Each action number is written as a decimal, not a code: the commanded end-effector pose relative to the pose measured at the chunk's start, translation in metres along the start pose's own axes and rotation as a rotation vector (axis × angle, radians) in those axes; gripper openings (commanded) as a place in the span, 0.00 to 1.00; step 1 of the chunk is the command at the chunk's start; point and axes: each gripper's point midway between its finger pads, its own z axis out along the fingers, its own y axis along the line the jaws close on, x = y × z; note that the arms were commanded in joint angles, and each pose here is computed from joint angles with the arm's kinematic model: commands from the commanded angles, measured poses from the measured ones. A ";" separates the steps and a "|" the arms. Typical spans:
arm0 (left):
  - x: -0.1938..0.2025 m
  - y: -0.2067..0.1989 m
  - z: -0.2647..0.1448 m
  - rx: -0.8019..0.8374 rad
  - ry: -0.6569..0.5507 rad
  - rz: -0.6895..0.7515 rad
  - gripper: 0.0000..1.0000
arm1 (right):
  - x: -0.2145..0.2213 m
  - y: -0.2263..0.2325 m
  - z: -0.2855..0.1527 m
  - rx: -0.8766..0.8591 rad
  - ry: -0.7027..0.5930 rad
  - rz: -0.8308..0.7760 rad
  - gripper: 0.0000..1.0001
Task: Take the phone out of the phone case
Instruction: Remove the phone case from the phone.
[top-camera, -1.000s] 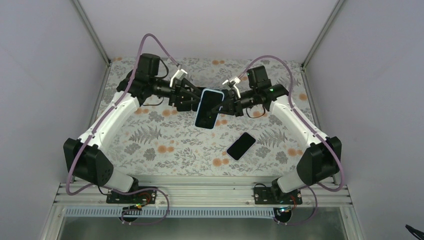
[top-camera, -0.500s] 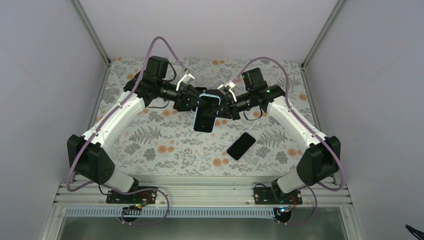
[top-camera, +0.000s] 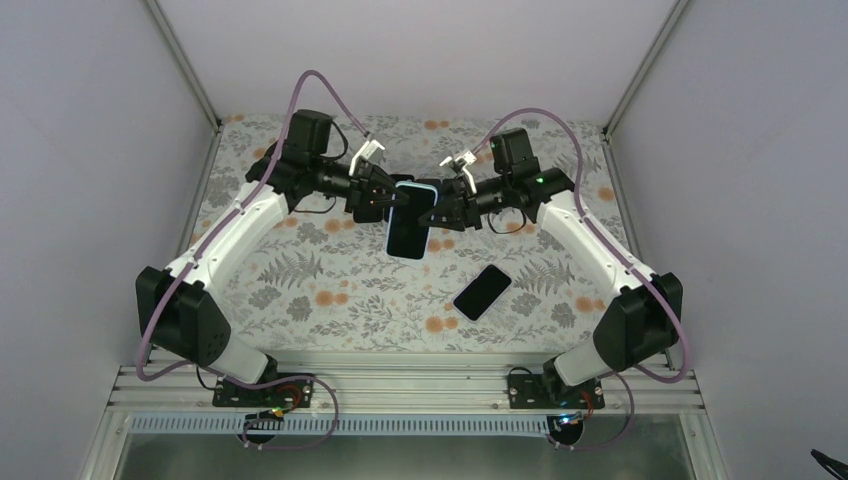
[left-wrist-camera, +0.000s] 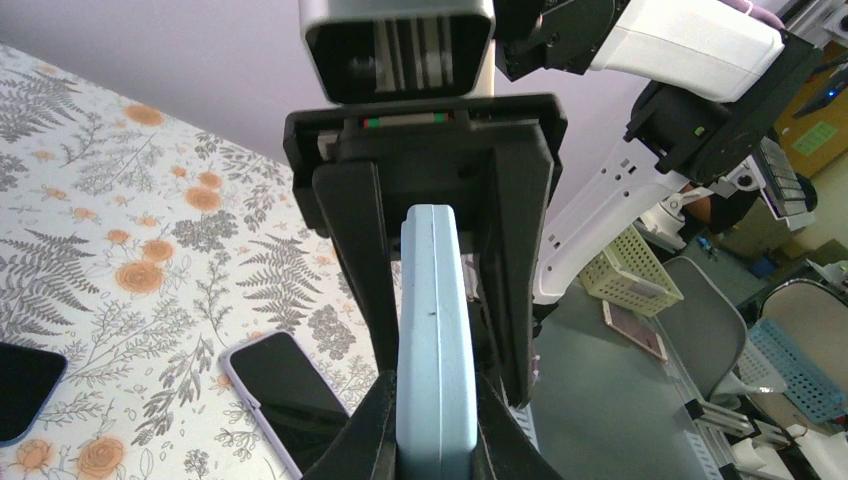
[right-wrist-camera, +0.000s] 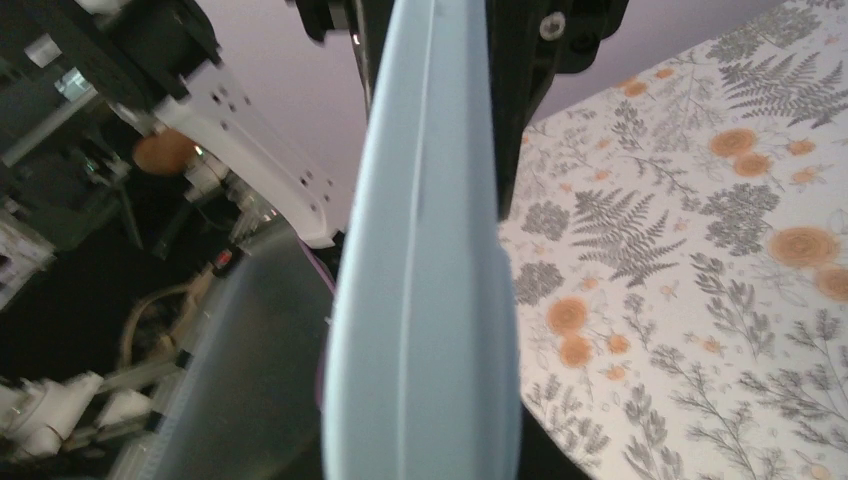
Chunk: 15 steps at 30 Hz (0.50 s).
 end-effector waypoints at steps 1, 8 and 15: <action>-0.011 -0.010 -0.004 0.064 -0.034 0.024 0.02 | -0.029 0.020 -0.012 -0.076 -0.074 -0.035 0.36; -0.014 -0.008 -0.006 0.056 -0.051 0.001 0.02 | -0.030 0.008 -0.009 -0.062 -0.084 0.028 0.37; -0.016 -0.001 -0.006 0.045 -0.067 -0.028 0.02 | -0.027 0.000 -0.005 -0.049 -0.087 0.069 0.33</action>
